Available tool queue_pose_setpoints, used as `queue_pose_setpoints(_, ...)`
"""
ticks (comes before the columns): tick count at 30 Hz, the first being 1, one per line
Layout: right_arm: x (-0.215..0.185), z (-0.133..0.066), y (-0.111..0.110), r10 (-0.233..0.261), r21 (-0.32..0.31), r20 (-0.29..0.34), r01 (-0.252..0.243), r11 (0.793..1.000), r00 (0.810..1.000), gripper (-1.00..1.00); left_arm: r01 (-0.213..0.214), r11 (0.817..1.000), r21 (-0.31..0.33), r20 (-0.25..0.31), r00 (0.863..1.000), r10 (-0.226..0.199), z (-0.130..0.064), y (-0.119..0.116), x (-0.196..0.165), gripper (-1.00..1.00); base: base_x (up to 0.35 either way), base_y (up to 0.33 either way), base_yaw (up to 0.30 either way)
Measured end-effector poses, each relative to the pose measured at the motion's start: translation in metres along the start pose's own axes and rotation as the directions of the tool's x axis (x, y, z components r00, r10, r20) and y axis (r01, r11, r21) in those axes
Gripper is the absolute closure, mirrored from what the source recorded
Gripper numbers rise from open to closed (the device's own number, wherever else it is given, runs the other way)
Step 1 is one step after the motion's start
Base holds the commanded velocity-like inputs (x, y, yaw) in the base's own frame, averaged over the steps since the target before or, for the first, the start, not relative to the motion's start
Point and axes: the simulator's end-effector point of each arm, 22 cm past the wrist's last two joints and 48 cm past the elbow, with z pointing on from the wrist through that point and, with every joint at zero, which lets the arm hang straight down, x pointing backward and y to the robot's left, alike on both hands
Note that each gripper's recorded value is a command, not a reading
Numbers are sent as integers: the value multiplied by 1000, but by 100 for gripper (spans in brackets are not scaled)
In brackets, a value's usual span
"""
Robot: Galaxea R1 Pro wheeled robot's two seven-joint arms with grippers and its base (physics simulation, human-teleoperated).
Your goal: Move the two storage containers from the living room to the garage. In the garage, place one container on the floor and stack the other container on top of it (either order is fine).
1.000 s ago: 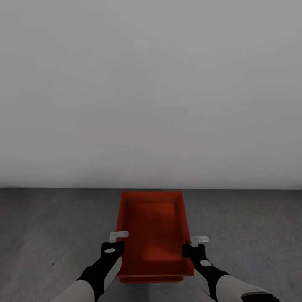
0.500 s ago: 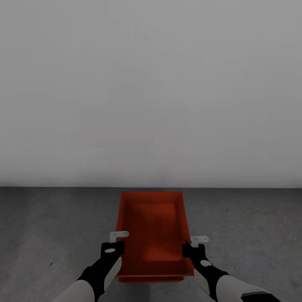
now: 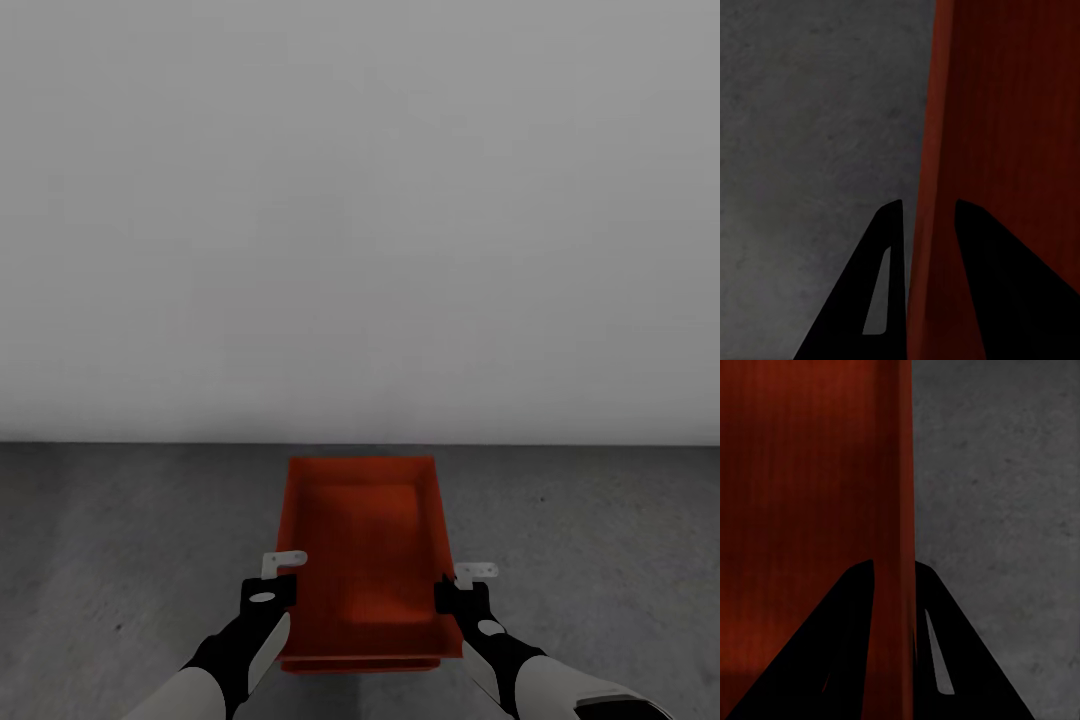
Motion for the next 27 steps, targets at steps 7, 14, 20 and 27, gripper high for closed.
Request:
queue_pose_setpoints(7, 6, 7, 0, 0, 0, 1, 0, 1000, 1000, 100, 0, 1000, 0, 1, 1000, 0, 8, -1, 4, 100, 0, 0, 0)
queue_pose_setpoints(14, 6, 7, 0, 0, 0, 1, 0, 1000, 1000, 100, 0, 1000, 0, 1, 1000, 0, 8, -1, 4, 100, 0, 0, 0)
queue_pose_setpoints(20, 14, 15, 0, 0, 0, 0, 0, 1000, 1000, 100, 0, 1000, 0, 0, 1000, 0, 17, -3, 11, 100, 0, 0, 0)
queue_pose_setpoints(27, 23, 24, 0, 0, 0, 1, 0, 1000, 1000, 100, 0, 1000, 0, 1, 1000, 0, 27, -4, 18, 100, 0, 0, 0)
